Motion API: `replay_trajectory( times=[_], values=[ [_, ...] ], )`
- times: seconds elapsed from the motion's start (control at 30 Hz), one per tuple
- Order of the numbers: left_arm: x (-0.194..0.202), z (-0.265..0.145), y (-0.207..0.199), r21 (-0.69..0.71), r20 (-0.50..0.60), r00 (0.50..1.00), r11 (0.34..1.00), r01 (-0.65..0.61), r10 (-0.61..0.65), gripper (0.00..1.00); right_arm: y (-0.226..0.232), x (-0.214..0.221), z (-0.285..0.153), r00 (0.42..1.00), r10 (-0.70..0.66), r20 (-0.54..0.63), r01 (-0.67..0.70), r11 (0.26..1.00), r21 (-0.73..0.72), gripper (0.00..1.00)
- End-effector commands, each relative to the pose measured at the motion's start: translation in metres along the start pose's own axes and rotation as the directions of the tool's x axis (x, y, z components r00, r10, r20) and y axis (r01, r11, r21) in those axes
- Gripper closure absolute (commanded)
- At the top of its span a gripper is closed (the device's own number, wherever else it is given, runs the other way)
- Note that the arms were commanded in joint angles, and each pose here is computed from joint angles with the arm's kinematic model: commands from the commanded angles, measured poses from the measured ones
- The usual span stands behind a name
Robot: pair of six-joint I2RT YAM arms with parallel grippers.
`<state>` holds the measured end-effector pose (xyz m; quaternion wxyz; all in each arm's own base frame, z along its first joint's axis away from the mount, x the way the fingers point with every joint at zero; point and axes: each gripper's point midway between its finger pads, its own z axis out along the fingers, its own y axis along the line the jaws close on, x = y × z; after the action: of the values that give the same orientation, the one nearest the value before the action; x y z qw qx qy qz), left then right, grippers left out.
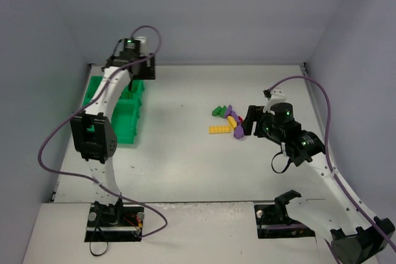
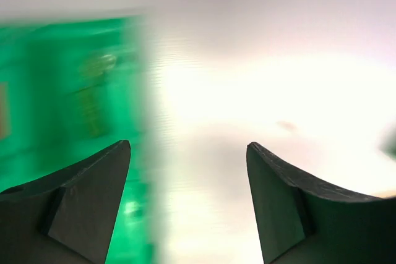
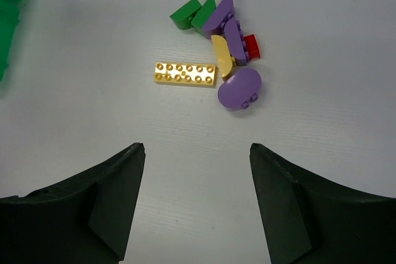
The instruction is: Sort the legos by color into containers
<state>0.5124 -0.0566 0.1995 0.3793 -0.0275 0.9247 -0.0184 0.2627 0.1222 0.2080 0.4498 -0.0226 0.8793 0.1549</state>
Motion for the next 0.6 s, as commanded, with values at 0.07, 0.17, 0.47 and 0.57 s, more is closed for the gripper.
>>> replay_trajectory(
  times=[0.07,0.17,0.47,0.57],
  values=[
    [0.024,-0.034,-0.174,0.418,0.156,0.918,0.818,-0.397,0.365,0.31,0.005,-0.018,-0.007,0.998,0.023,0.058,-0.022,1.0,-0.017,0.34],
    [0.064,-0.028,-0.225,0.517,0.136,0.858,0.703,-0.489,0.496,0.31,0.006,-0.018,-0.009,0.998,0.028,0.061,-0.026,0.999,-0.02,0.34],
    [0.121,0.006,-0.289,0.549,0.113,0.787,0.622,-0.558,0.606,0.31,0.007,-0.02,-0.015,0.997,0.039,0.063,-0.037,0.999,-0.025,0.34],
    [0.125,0.018,-0.297,0.558,0.109,0.792,0.623,-0.549,0.601,0.31,0.008,-0.025,-0.022,0.997,0.038,0.073,-0.036,0.999,-0.029,0.34]
  ],
)
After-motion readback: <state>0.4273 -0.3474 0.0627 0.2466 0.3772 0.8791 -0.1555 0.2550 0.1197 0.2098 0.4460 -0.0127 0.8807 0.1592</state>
